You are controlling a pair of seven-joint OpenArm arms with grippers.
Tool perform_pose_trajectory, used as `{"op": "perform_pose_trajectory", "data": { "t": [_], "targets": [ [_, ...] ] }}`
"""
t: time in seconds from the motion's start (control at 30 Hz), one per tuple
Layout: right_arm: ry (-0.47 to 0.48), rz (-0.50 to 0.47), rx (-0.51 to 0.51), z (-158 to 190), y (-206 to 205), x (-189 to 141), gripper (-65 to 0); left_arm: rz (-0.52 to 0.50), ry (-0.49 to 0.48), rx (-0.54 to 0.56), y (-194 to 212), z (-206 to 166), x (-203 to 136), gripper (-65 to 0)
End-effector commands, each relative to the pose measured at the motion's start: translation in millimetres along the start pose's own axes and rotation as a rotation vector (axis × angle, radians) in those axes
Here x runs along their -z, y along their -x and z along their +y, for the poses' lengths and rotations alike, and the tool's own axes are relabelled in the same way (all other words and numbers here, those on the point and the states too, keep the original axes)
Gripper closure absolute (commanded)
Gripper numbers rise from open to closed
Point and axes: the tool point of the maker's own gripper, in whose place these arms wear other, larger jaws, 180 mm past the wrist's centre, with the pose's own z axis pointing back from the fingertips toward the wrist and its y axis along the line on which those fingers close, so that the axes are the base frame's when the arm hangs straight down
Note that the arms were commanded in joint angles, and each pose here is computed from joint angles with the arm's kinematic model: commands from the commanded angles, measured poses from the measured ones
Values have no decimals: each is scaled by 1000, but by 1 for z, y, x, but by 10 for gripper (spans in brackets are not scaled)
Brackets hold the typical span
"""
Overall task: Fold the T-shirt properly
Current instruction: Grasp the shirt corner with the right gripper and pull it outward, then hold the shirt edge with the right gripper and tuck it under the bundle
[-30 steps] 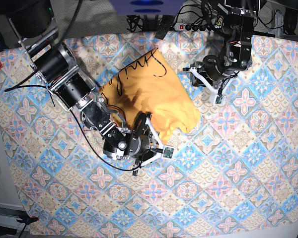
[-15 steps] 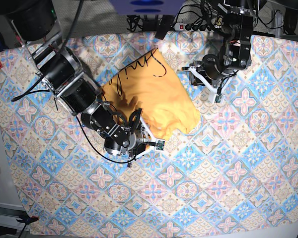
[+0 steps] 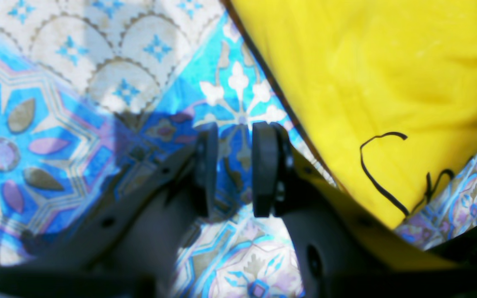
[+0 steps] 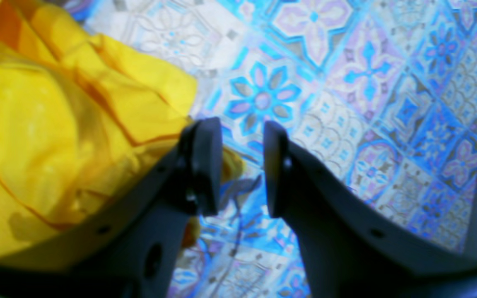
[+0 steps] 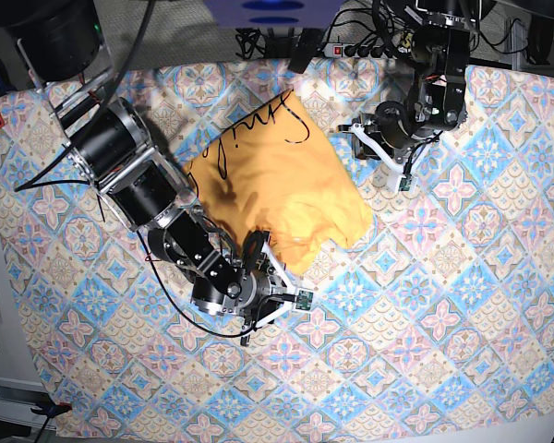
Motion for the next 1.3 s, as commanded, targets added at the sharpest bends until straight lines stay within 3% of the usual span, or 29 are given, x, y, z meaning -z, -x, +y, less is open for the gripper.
{"op": "perform_pose_trajectory", "data": {
  "t": [0.0, 0.13, 0.33, 0.5, 0.67, 1.07, 1.27],
  "targets": [
    [45, -32, -11, -22, -14, -8, -176, -35, 11, 5, -10, -3, -3, -136],
    [45, -34, -15, -21, -15, -8, -176, -35, 11, 5, -10, -3, -3, -136],
    [-19, -12, -41, 17, -11, 2, -175, -38, 10, 7, -12, -3, -3, -136],
    [-6, -8, -54, 26, -22, -6, -176, -44, 8, 11, -16, -2, -2, -136],
    [69, 16, -13, 13, -20, -9, -178, -30, 7, -2, -13, 1, 3, -136],
    [93, 38, 24, 23, -25, -25, -179, -28, 2, -2, -15, 3, 5, -136],
    [100, 27, 34, 24, -28, -29, -212, -29, 1, -1, -16, 3, 5, -136]
  ]
}}
